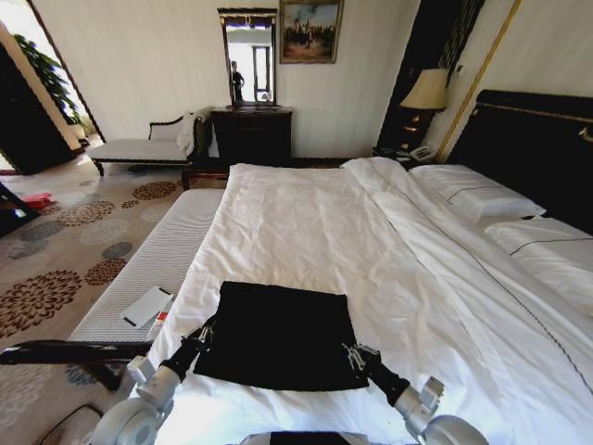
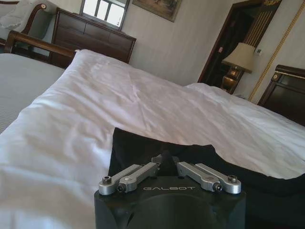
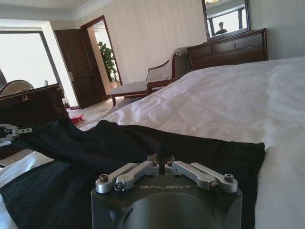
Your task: Fold the clothes on the bed.
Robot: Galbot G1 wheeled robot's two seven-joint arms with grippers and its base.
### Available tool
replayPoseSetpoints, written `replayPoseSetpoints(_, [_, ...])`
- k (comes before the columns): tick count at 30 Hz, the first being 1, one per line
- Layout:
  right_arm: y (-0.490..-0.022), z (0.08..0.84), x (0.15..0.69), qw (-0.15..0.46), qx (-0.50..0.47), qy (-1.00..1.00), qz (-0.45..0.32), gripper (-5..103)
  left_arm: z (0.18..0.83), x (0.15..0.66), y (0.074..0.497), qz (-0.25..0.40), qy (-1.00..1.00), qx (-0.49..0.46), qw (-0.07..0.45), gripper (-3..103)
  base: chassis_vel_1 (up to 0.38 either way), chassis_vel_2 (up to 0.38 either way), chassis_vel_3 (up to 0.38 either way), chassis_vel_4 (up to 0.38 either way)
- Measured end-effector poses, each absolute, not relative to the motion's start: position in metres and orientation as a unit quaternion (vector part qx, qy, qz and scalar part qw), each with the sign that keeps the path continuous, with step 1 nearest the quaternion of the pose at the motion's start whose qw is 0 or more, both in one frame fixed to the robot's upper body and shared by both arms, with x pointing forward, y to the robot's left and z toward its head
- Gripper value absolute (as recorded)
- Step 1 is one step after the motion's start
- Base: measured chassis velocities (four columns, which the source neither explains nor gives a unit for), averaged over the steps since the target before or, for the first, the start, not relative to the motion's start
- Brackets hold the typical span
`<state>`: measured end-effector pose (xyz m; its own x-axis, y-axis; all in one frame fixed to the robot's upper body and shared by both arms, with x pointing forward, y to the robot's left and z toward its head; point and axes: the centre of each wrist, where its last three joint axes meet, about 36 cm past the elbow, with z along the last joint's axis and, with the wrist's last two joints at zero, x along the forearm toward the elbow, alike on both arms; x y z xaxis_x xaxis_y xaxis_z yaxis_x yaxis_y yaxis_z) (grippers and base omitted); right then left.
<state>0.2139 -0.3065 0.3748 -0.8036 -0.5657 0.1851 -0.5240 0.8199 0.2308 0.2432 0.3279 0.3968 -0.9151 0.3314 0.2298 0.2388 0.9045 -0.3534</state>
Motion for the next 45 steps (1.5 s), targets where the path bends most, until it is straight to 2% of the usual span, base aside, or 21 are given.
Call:
replayPoseSetpoints(12, [-0.299, 0.351, 0.207, 0.142, 0.286, -0.943, -0.091, 0, 0.380, 0.235, 0.325, 0.163, -0.964, -0.142, 0.157, 1, 0.000, 0.000, 0.000, 0.000])
replayPoseSetpoints(38, [-0.316, 0.349, 0.195, 0.144, 0.296, -0.942, -0.063, 0, 0.364, 0.215, 0.317, 0.158, -0.961, -0.141, 0.179, 1, 0.000, 0.000, 0.000, 0.000])
replayPoseSetpoints(39, [-0.315, 0.348, 0.193, 0.146, 0.299, -0.941, -0.065, 3, 0.364, 0.215, 0.317, 0.157, -0.961, -0.141, 0.179, 0, 0.000, 0.000, 0.000, 0.000])
replayPoseSetpoints(40, [-0.314, 0.347, 0.193, 0.147, 0.301, -0.940, -0.066, 3, 0.364, 0.215, 0.317, 0.154, -0.961, -0.140, 0.180, 5, 0.000, 0.000, 0.000, 0.000])
replayPoseSetpoints(41, [-0.314, 0.347, 0.192, 0.148, 0.302, -0.940, -0.066, 9, 0.364, 0.215, 0.316, 0.153, -0.962, -0.140, 0.180, 11, 0.000, 0.000, 0.000, 0.000])
replayPoseSetpoints(42, [-0.314, 0.347, 0.192, 0.148, 0.302, -0.940, -0.066, 9, 0.364, 0.215, 0.316, 0.153, -0.962, -0.140, 0.180, 11, 0.000, 0.000, 0.000, 0.000])
replayPoseSetpoints(44, [-0.314, 0.346, 0.189, 0.151, 0.305, -0.938, -0.065, 19, 0.367, 0.217, 0.315, 0.142, -0.964, -0.141, 0.177, 22, 0.000, 0.000, 0.000, 0.000])
replayPoseSetpoints(45, [-0.315, 0.346, 0.189, 0.150, 0.307, -0.938, -0.063, 24, 0.368, 0.218, 0.315, 0.139, -0.964, -0.141, 0.176, 22, 0.000, 0.000, 0.000, 0.000])
